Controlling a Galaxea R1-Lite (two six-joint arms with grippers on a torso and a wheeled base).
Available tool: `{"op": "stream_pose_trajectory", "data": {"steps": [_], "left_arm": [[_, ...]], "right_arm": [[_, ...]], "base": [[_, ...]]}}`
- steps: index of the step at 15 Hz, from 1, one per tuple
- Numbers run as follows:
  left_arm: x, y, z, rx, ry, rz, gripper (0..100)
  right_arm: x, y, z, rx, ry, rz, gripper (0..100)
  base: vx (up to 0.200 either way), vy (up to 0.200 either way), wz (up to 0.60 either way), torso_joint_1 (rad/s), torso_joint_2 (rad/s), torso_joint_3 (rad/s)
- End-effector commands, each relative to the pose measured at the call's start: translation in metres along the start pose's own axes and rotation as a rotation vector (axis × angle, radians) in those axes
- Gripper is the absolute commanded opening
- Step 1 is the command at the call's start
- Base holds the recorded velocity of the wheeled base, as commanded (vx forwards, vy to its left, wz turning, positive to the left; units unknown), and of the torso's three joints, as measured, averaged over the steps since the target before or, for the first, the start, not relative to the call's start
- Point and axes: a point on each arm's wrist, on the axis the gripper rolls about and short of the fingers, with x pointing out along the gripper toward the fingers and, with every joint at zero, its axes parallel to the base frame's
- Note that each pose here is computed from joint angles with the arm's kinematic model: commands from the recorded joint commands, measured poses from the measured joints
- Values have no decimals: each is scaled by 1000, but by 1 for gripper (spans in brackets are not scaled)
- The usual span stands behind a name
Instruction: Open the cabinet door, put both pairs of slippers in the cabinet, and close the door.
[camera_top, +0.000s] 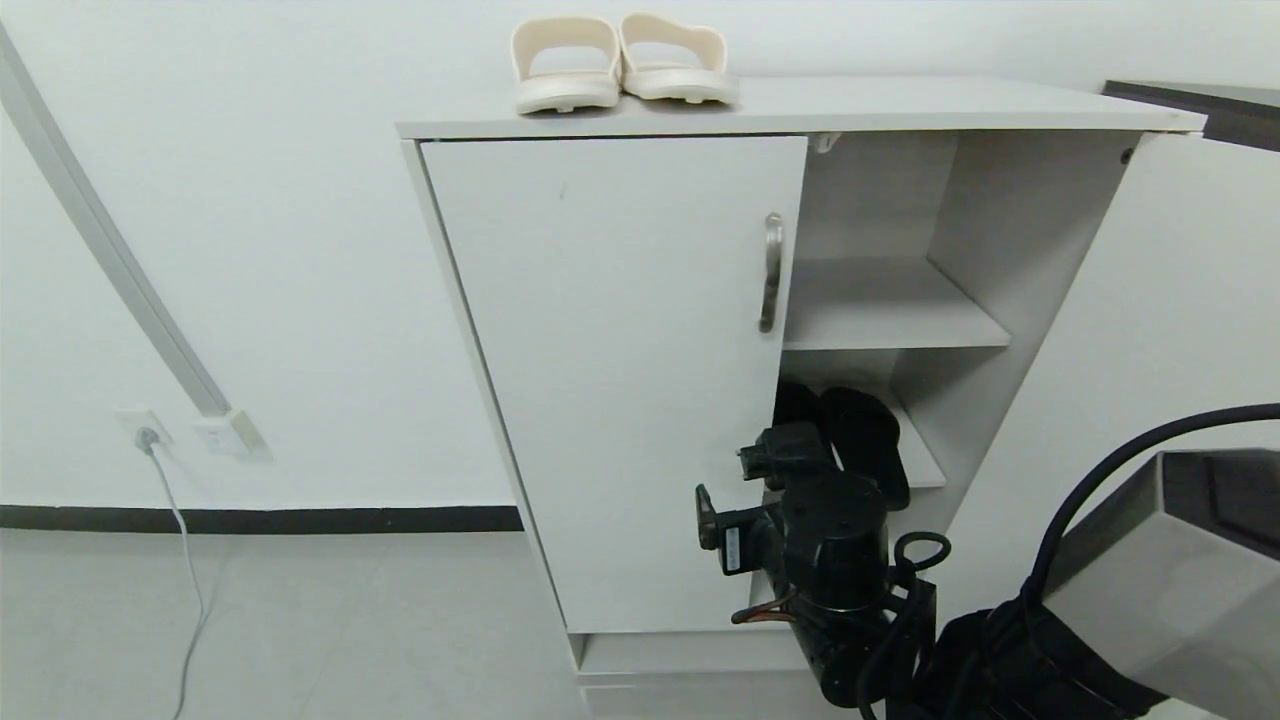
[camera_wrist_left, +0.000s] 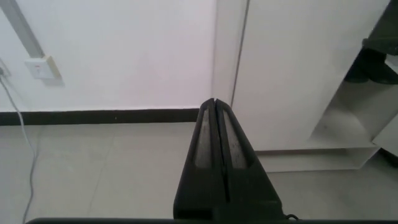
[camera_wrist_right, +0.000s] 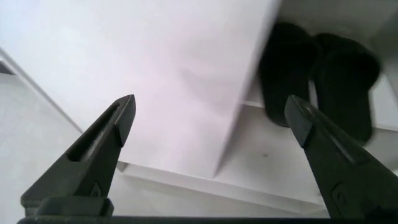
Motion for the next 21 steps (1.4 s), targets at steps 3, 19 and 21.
{"op": "stream_pose_trajectory", "data": {"steps": [3,19,21], "left_arm": [[0,0,0,-1,1,0,0],[0,0,0,-4,1,5,0],[0,0,0,-4,1,5,0]], "right_arm": [[0,0,-1,-1,2,2,100],[-3,-5,-5,-22,-13,9,100],[-3,-4,-4,-18,-18,10,100]], "base": [[0,200,0,2,1,1],[0,38,0,0,1,0],[0,0,0,0,0,0]]}}
